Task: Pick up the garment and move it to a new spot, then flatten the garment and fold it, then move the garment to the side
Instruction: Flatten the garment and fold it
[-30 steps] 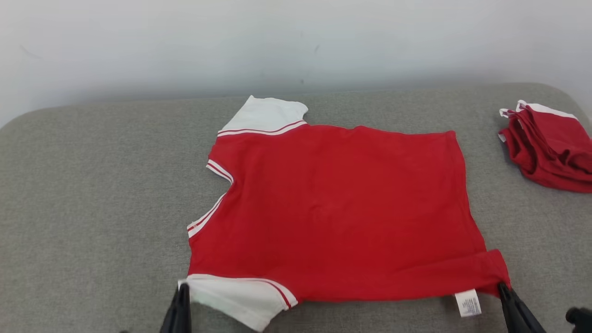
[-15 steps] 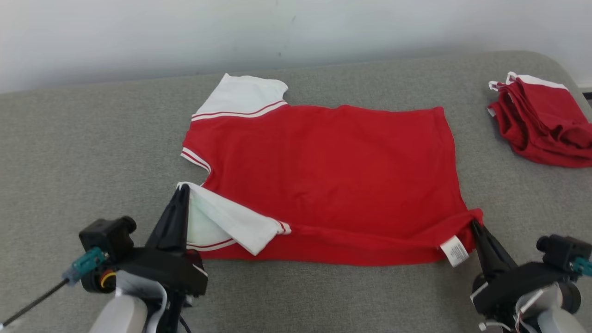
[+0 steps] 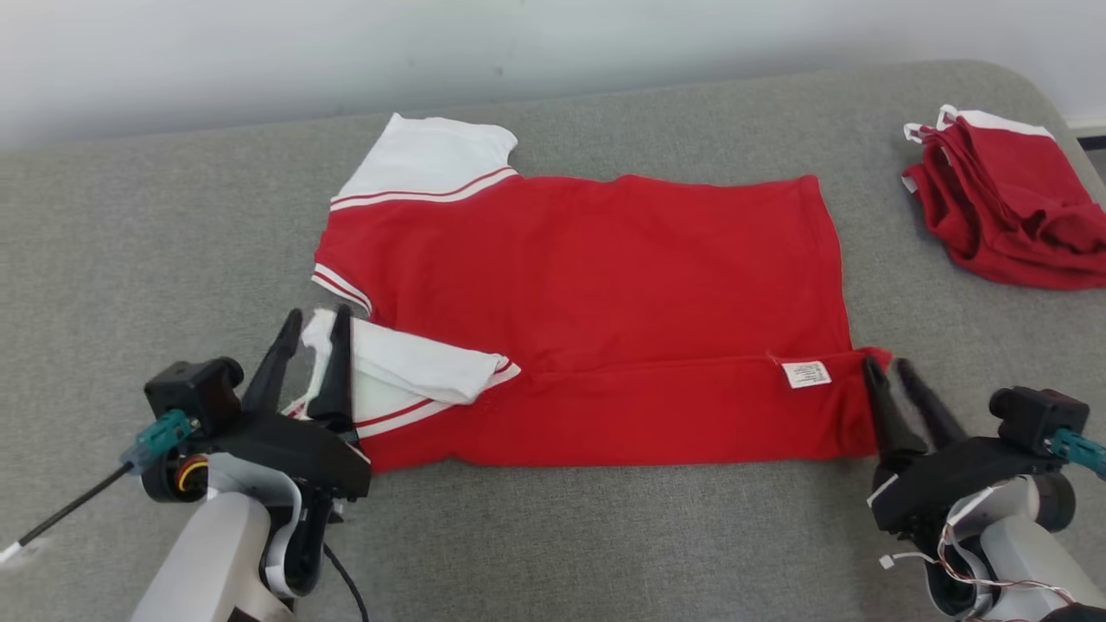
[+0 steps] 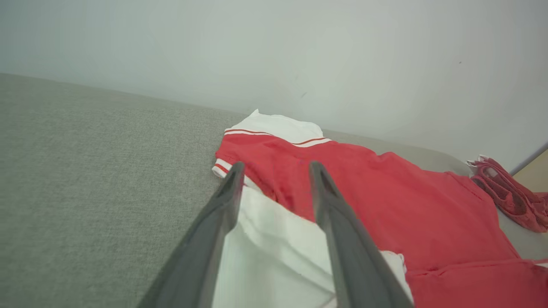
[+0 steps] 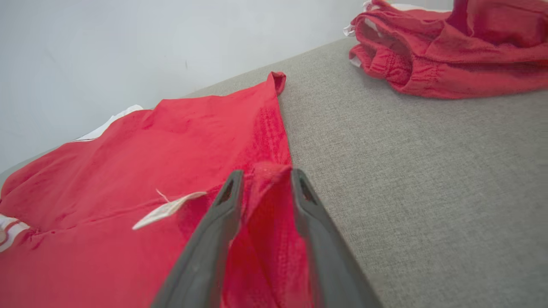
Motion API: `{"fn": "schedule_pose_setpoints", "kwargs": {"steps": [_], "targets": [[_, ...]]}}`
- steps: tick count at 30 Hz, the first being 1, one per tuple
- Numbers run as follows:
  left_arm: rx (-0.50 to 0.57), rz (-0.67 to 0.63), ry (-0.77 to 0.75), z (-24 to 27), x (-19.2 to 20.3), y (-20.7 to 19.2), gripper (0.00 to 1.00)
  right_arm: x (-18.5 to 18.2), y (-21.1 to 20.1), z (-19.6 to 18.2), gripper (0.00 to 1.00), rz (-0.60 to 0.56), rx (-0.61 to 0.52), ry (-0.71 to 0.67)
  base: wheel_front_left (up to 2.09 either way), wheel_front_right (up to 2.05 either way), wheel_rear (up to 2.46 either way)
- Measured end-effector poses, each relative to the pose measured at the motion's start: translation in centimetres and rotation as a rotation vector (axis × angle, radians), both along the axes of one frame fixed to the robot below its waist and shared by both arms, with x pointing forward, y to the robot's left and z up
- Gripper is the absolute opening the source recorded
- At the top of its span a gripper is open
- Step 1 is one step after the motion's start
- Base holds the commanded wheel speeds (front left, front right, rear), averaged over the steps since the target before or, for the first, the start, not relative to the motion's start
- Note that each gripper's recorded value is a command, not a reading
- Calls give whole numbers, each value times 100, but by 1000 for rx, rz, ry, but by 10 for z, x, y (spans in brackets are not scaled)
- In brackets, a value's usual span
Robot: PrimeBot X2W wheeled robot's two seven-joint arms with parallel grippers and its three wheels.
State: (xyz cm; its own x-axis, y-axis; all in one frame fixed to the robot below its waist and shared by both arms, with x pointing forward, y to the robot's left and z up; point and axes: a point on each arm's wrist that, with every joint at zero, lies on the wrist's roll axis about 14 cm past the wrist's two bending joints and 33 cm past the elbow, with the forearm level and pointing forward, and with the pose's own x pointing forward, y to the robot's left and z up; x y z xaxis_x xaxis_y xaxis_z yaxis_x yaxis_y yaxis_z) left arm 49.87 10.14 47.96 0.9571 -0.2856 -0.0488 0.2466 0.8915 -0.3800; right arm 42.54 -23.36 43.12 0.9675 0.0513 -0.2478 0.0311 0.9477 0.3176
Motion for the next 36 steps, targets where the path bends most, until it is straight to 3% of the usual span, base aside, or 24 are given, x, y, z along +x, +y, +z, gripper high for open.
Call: {"fn": "schedule_pose_setpoints", "kwargs": {"steps": [5, 15, 29, 36], "targets": [[5, 34, -23, 3, -10, 12, 100, -10, -6, 0, 100, 9, -40, -16, 0, 0, 0], [64, 46, 123, -53, -73, 25, 100, -30, 2, -15, 100, 39, -57, 12, 0, 0, 0], [160, 41, 167, -72, -72, 23, 100, -33, 26, -31, 100, 159, -200, 39, 0, 0, 0], [223, 25, 182, -80, -68, 21, 100, -32, 11, -36, 100, 127, -259, 54, 0, 0, 0]]}}
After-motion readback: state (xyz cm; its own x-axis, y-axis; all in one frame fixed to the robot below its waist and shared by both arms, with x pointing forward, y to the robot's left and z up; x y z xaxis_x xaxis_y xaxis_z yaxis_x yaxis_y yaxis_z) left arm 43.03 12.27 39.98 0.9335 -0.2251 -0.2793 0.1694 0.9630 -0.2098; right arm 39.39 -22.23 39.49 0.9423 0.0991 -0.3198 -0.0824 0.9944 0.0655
